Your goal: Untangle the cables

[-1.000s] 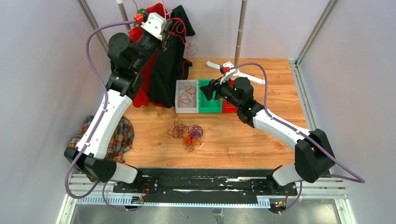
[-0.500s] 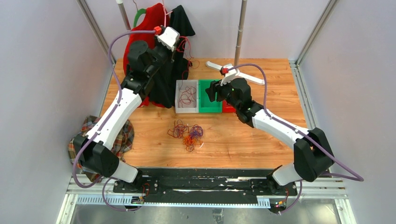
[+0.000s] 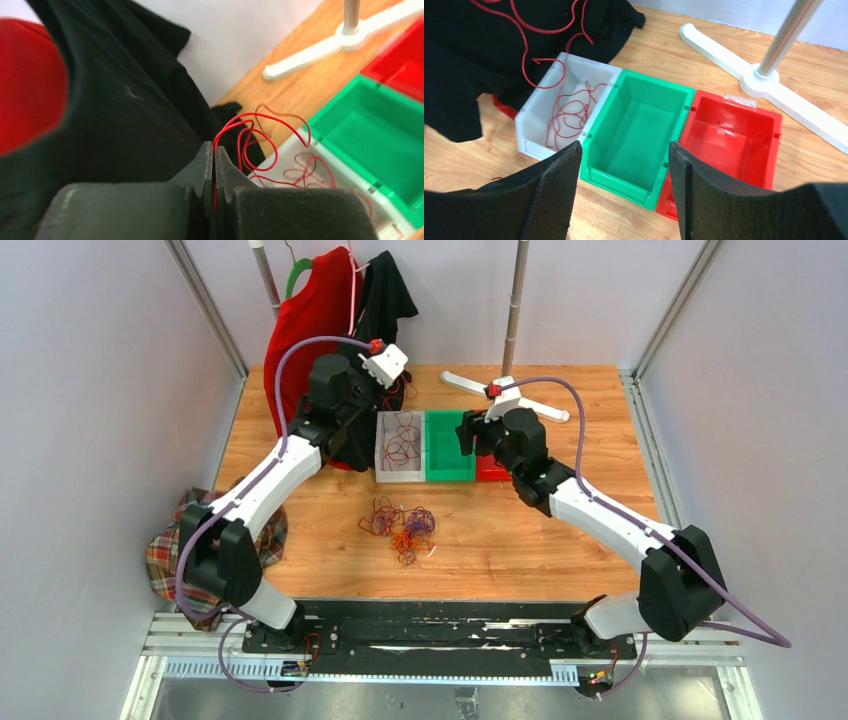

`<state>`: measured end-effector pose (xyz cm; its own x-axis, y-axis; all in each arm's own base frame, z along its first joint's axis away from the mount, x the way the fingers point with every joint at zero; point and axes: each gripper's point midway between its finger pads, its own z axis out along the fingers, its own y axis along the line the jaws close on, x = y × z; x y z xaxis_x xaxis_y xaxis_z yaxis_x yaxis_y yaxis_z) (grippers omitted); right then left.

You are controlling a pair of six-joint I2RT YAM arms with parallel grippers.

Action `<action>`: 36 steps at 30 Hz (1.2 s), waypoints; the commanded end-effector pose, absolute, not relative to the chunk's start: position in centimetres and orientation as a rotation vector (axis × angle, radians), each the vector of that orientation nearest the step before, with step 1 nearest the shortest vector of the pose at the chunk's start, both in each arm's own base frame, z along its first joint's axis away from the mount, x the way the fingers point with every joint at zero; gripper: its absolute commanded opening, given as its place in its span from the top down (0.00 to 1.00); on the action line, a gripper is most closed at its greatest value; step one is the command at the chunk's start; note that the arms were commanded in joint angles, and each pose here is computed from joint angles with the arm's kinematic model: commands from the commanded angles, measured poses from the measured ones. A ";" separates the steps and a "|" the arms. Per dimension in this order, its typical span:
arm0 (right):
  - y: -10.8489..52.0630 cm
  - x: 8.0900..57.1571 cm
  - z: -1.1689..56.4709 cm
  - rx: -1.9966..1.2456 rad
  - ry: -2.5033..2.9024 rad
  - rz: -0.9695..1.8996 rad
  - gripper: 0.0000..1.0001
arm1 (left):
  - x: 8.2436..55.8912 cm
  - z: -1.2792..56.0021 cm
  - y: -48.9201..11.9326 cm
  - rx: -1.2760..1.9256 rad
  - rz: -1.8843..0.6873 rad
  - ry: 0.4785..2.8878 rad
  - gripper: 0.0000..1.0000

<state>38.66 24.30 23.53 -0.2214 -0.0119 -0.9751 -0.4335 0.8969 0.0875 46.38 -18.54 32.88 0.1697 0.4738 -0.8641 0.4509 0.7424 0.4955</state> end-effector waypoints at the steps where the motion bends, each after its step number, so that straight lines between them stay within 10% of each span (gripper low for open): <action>1: 21.2 39.3 22.5 -0.230 1.815 0.303 0.35 | 47.6 30.2 -17.6 0.854 0.159 1.492 1.00; 14: 17.6 39.7 22.5 -0.082 1.827 0.243 0.32 | 46.9 21.8 -20.6 1.007 0.108 1.610 1.00; 36: 26.1 45.8 23.9 -0.221 1.776 0.595 0.33 | 34.5 28.5 -20.8 1.253 -0.207 1.568 1.00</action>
<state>43.71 22.62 20.23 -0.3373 0.0645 -0.9392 -0.3345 0.9243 0.1836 36.02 -20.91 29.24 0.1343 0.5747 -0.8073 0.7437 0.4800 0.4654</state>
